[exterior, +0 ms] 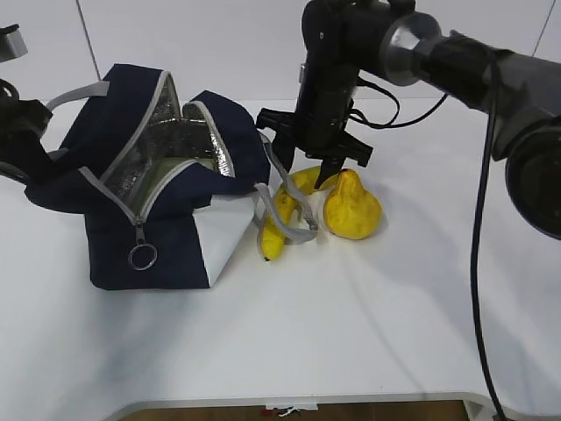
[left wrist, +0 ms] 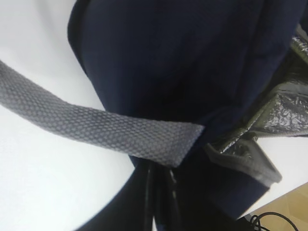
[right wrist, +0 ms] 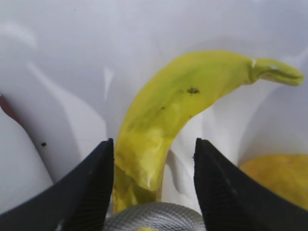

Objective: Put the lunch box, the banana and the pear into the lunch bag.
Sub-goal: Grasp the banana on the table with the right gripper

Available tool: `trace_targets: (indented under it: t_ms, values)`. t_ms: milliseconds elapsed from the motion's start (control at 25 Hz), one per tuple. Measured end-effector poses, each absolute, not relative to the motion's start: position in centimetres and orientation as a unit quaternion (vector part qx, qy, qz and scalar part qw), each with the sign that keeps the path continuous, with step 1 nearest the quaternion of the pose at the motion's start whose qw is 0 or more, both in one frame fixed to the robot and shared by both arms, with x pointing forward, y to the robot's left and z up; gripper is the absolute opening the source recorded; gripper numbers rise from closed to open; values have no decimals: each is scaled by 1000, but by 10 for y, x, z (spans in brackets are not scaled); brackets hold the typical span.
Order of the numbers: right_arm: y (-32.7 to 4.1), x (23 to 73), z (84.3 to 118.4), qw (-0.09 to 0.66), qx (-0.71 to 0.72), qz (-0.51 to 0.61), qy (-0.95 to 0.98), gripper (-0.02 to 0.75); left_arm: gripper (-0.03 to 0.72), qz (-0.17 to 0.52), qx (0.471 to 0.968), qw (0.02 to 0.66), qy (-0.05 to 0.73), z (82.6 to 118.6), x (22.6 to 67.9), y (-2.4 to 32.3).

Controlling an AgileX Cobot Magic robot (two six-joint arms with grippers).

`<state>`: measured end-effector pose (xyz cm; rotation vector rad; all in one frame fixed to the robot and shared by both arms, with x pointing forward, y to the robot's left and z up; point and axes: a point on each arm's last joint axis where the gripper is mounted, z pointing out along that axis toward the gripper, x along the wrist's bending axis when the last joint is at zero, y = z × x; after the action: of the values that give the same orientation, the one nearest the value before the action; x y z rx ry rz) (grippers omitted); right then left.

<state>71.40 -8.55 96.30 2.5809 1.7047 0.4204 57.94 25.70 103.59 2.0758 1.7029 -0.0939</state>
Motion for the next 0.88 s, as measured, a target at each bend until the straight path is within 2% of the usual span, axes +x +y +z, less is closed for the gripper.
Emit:
trace_targets:
  t_ms: [880]
  values:
    - [-83,719,947,9,842,133,523,436,-7,-32,752,228,618,1036,580,257]
